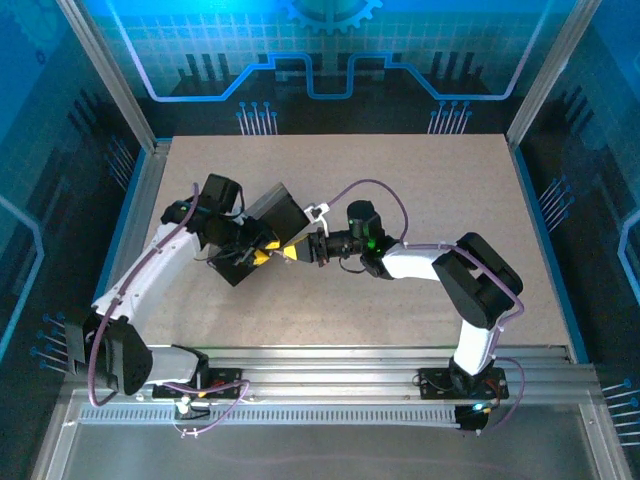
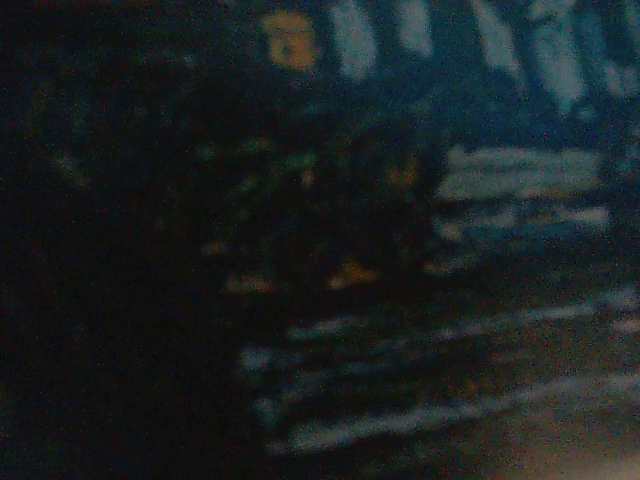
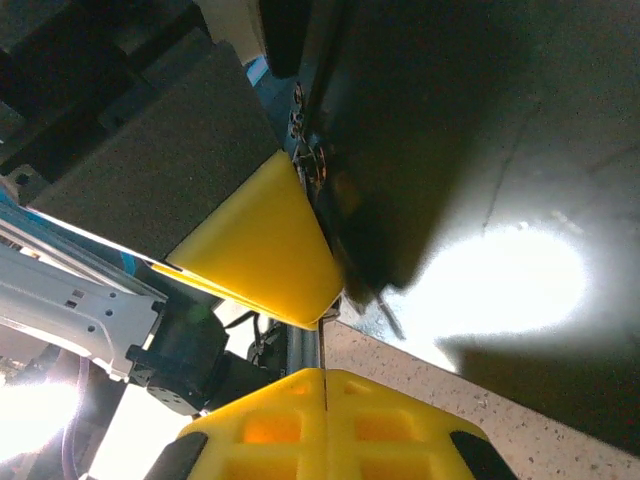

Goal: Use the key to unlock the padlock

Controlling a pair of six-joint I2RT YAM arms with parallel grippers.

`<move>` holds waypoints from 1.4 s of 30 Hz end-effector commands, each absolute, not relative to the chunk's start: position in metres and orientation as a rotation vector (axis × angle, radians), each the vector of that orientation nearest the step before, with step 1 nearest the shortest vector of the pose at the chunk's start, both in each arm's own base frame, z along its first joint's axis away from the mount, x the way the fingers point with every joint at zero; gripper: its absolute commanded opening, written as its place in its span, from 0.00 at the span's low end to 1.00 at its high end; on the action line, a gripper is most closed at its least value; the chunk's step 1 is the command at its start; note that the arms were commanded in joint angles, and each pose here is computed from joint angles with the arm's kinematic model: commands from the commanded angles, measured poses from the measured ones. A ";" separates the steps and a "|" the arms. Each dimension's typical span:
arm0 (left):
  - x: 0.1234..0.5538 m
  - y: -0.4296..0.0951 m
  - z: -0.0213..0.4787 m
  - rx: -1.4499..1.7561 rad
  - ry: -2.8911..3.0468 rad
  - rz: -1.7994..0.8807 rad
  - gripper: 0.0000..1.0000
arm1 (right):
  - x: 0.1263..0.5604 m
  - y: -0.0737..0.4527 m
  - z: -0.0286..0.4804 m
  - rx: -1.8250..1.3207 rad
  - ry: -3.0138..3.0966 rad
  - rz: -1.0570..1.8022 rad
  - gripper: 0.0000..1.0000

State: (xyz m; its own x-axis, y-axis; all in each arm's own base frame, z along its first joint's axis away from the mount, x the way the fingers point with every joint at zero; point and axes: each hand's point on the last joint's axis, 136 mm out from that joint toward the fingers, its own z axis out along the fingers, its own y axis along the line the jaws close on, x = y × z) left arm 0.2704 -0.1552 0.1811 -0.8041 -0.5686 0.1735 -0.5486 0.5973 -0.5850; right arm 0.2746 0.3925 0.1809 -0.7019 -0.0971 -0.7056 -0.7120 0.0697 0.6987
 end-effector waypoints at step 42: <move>0.266 -0.152 0.217 -0.990 2.674 -1.237 0.00 | 0.262 0.400 0.201 -0.779 1.757 1.759 0.00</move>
State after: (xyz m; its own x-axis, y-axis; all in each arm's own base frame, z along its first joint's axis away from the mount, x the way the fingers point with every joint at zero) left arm 0.2636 -0.1449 0.1916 -0.7737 -0.5865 0.2396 -0.5881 0.5240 -0.6161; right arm 0.2652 0.3912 0.1947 -0.7141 -0.0347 -0.6992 -0.6999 0.0197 0.7139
